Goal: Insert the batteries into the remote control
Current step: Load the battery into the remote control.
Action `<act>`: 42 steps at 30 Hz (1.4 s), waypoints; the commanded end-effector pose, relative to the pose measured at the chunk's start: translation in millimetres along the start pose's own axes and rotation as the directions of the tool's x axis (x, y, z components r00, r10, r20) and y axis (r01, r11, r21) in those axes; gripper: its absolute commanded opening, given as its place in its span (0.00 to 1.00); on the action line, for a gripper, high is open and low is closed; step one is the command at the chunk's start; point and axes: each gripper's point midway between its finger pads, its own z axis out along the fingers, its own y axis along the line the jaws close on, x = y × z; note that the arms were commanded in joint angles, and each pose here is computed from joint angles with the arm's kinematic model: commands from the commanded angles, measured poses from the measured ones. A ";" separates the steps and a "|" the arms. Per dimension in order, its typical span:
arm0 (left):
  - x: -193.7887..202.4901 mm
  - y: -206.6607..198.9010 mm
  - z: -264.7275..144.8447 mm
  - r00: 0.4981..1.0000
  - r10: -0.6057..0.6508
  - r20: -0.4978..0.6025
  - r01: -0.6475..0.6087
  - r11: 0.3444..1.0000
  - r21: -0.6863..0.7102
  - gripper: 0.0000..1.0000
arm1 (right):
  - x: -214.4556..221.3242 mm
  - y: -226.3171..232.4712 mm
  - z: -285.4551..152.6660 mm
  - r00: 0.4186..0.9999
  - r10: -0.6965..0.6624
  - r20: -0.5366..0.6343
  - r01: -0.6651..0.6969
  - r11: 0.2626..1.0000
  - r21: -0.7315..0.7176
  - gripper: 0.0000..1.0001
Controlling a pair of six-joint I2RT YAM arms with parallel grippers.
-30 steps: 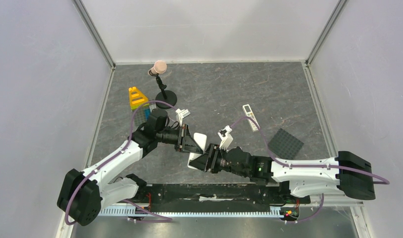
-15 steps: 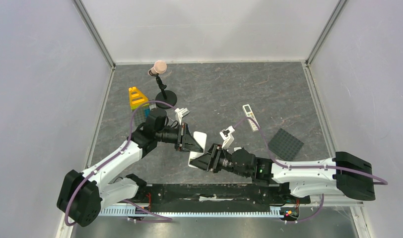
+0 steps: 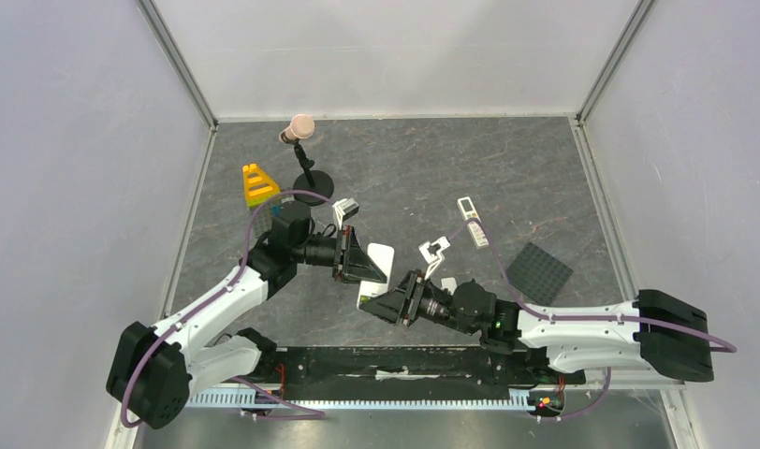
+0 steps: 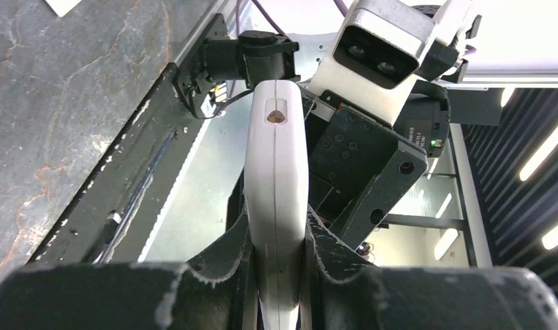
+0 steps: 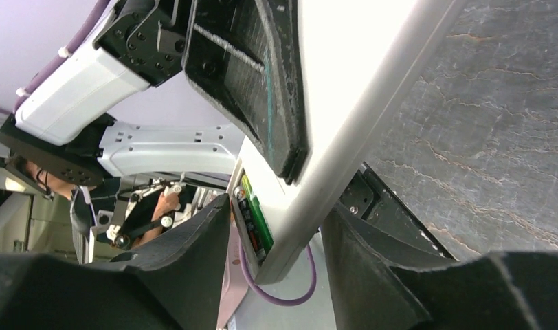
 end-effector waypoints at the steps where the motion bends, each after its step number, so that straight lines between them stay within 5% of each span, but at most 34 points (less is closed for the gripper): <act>1: -0.9 -18.7 -0.8 1.000 -0.010 -0.013 0.011 0.998 0.059 0.02 | -3.0 8.5 -6.8 0.999 -0.052 0.002 0.052 0.997 -0.053 0.57; 8: 1.4 -10.2 -0.5 1.000 0.003 -0.011 -0.003 0.999 0.039 0.02 | -16.6 29.9 -10.9 0.998 -0.049 0.036 0.052 0.993 -0.104 0.83; 14: 2.4 -9.7 -1.0 1.000 0.020 -0.009 -0.020 0.999 0.035 0.02 | -23.6 30.9 -9.6 0.999 -0.010 0.048 0.014 0.996 -0.092 0.84; 31: 2.8 -19.4 -4.4 0.999 0.054 0.005 -0.054 0.997 0.051 0.02 | -12.5 6.7 -5.9 0.998 0.060 0.006 -0.060 0.997 -0.057 0.20; 33: 2.5 -21.2 -4.8 0.998 0.060 0.009 -0.061 0.997 0.053 0.02 | -13.3 9.3 -6.7 0.998 0.063 0.007 -0.062 0.996 -0.066 0.29; 38: -0.2 -28.4 -7.6 0.995 0.084 0.048 -0.087 0.995 0.055 0.02 | -19.2 14.7 -12.0 0.996 0.080 0.028 -0.078 0.993 -0.087 0.75; 42: -7.8 -33.8 -11.4 0.987 0.096 0.133 -0.102 0.994 0.039 0.02 | -25.7 21.1 -15.3 0.995 0.086 0.052 -0.080 0.991 -0.107 0.85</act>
